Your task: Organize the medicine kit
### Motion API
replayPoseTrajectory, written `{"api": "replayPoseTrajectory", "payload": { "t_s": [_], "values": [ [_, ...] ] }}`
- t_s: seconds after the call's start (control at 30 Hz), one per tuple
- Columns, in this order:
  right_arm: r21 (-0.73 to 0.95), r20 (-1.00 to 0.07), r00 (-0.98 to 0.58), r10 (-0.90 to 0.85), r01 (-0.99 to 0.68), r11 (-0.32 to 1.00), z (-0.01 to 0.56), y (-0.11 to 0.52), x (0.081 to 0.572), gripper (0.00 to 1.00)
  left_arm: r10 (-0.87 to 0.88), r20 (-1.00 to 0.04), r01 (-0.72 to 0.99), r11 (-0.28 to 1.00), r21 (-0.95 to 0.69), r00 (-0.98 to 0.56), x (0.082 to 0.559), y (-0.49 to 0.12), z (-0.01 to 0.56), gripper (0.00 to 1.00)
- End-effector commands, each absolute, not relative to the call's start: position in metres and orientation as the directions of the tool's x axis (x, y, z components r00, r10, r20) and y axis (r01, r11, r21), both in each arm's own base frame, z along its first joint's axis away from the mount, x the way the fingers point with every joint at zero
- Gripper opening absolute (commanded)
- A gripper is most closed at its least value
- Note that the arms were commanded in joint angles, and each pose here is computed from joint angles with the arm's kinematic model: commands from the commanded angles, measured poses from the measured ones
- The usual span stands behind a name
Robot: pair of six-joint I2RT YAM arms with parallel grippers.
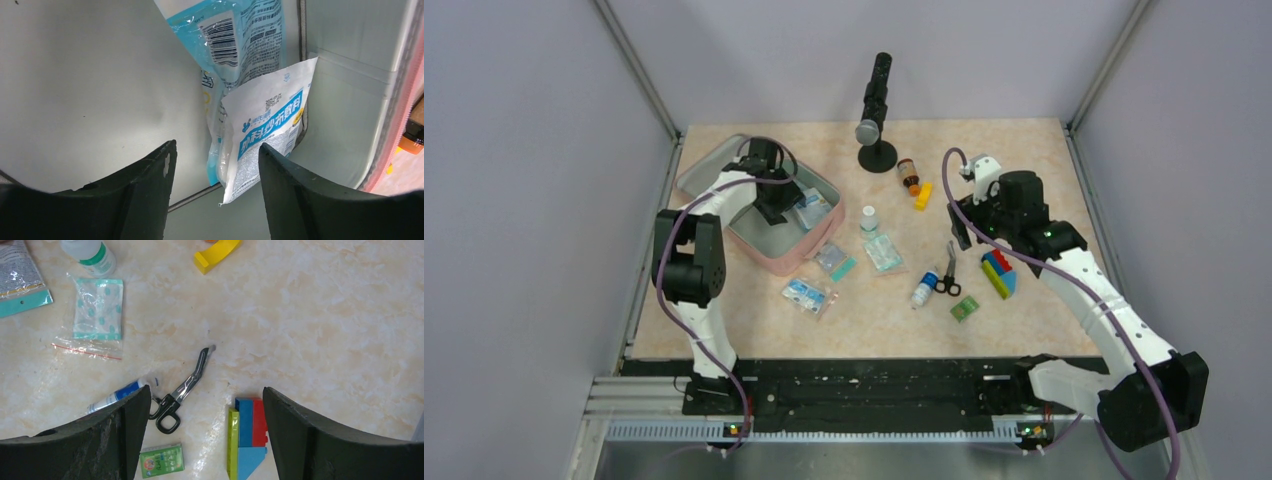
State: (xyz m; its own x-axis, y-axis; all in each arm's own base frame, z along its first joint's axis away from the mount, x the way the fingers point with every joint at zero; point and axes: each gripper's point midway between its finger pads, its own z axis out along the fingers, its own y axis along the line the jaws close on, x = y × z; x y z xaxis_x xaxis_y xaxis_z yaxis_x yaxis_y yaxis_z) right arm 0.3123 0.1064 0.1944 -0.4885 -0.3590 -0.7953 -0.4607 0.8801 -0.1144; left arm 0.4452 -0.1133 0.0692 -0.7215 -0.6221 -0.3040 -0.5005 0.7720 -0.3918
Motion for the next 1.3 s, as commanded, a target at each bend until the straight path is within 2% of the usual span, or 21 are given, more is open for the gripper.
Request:
{"api": "replayPoseTrajectory", "payload": {
  "t_s": [0.0, 0.3, 0.43, 0.5, 0.6, 0.7, 0.8, 0.87, 0.97, 1.03, 1.13, 1.2, 1.27],
  "values": [
    [-0.101, -0.821, -0.459, -0.34, -0.469, 0.877, 0.201, 0.113, 0.315, 0.81, -0.621, -0.307, -0.491, 0.771, -0.405, -0.721, 0.45, -0.115, 0.064, 0.65],
    [-0.111, -0.816, -0.463, -0.345, -0.462, 0.88, 0.199, 0.11, 0.312, 0.81, -0.57, -0.289, -0.378, 0.771, -0.513, -0.77, 0.464, -0.146, 0.06, 0.65],
    [-0.112, -0.815, -0.464, -0.347, -0.461, 0.88, 0.198, 0.108, 0.31, 0.81, -0.553, -0.34, -0.402, 0.812, -0.422, -0.76, 0.456, -0.124, 0.067, 0.78],
    [-0.115, -0.816, -0.461, -0.348, -0.46, 0.88, 0.198, 0.108, 0.309, 0.81, -0.544, -0.367, -0.407, 0.827, -0.387, -0.755, 0.45, -0.111, 0.076, 0.97],
    [-0.115, -0.813, -0.465, -0.35, -0.46, 0.881, 0.195, 0.107, 0.308, 0.81, -0.543, -0.387, -0.383, 0.823, -0.419, -0.745, 0.447, -0.101, 0.095, 0.99],
    [-0.114, -0.814, -0.465, -0.348, -0.46, 0.881, 0.195, 0.107, 0.307, 0.81, -0.483, -0.464, -0.275, 0.851, -0.447, -0.742, 0.448, -0.097, 0.128, 0.99],
    [-0.111, -0.815, -0.466, -0.345, -0.458, 0.882, 0.193, 0.107, 0.306, 0.81, -0.367, -0.544, -0.072, 0.87, -0.487, -0.755, 0.445, -0.112, 0.167, 0.98],
    [-0.103, -0.817, -0.467, -0.338, -0.458, 0.883, 0.194, 0.108, 0.306, 0.81, -0.251, -0.587, 0.12, 0.846, -0.519, -0.77, 0.435, -0.131, 0.186, 0.93],
    [-0.076, -0.834, -0.449, -0.321, -0.483, 0.872, 0.204, 0.117, 0.307, 0.81, 0.01, -0.685, 0.488, 0.709, -0.509, -0.729, 0.403, -0.166, 0.207, 0.75],
    [-0.075, -0.845, -0.431, -0.318, -0.493, 0.867, 0.211, 0.12, 0.309, 0.81, 0.19, -0.762, 0.69, 0.595, -0.412, -0.619, 0.377, -0.181, 0.211, 0.73],
    [-0.082, -0.854, -0.418, -0.311, -0.482, 0.872, 0.215, 0.119, 0.314, 0.81, 0.413, -0.853, 0.919, 0.355, -0.171, -0.318, 0.342, -0.196, 0.209, 0.72],
    [-0.075, -0.856, -0.419, -0.303, -0.479, 0.875, 0.215, 0.12, 0.315, 0.81, 0.545, -0.831, 0.985, 0.173, -0.014, -0.108, 0.325, -0.2, 0.199, 0.72],
    [-0.053, -0.857, -0.43, -0.283, -0.472, 0.88, 0.215, 0.122, 0.315, 0.81, 0.635, -0.77, 0.998, -0.037, 0.053, 0.065, 0.304, -0.204, 0.183, 0.72]
  ]
}}
